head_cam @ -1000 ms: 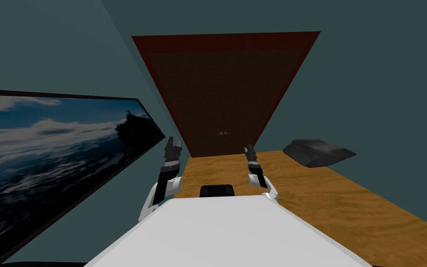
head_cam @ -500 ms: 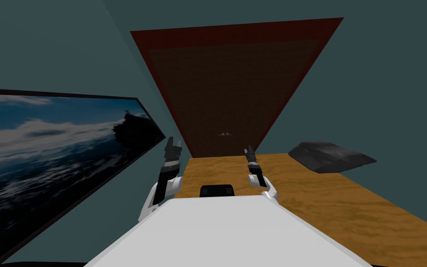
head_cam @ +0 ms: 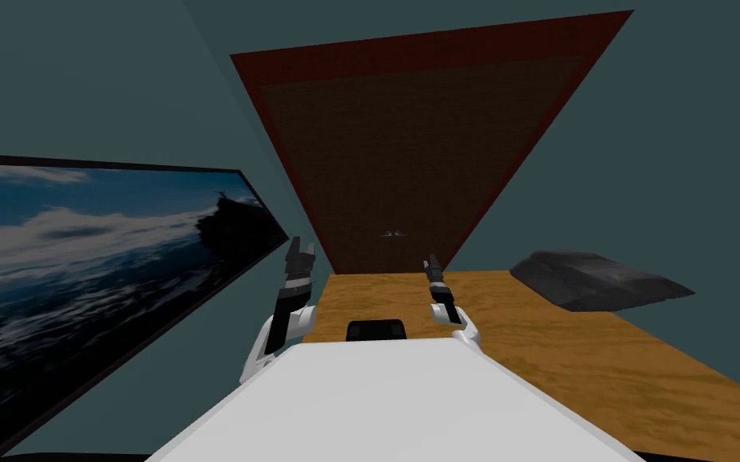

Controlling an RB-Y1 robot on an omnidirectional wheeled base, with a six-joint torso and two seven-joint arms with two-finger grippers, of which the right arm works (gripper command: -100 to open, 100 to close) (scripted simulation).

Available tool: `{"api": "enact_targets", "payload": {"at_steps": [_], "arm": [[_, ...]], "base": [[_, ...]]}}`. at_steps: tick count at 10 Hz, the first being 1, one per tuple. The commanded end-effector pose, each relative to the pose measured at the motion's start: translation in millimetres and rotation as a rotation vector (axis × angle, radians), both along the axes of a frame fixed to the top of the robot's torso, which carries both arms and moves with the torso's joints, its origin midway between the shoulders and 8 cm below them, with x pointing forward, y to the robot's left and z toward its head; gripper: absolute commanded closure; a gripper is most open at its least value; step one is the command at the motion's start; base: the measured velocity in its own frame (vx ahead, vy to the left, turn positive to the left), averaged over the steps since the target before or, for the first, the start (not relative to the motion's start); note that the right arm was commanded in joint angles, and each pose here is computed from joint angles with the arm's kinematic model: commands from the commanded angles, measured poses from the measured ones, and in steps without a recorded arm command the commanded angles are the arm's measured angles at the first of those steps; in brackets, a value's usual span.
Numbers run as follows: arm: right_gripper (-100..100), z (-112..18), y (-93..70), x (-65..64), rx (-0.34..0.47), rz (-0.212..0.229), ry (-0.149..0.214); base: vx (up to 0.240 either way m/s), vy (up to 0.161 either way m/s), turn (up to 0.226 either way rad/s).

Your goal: Pull the door open

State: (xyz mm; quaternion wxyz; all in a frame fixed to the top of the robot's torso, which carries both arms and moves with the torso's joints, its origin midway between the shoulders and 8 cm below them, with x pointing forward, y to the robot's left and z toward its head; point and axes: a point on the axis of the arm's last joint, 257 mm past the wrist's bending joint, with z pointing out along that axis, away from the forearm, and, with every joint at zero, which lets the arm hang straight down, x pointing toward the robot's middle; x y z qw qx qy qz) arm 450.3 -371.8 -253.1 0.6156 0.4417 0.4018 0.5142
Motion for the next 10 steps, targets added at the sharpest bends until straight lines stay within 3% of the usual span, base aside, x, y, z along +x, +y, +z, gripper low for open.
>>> {"api": "enact_targets", "payload": {"at_steps": [1, 4, 5, 10], "arm": [[-100, -11.3, -3.7, 0.4, 0.004, -0.003, 0.022], [-100, -31.4, -9.7, 0.7, 0.012, -0.008, 0.060], [-100, -31.4, -9.7, 0.7, 0.012, -0.008, 0.060], [-100, -67.7, -19.9, -1.1, 0.031, -0.018, 0.132]], "base": [[0.100, -0.006, 0.073], [0.101, -0.011, 0.069], [0.070, -0.019, 0.019], [0.098, -0.012, 0.078]]}}
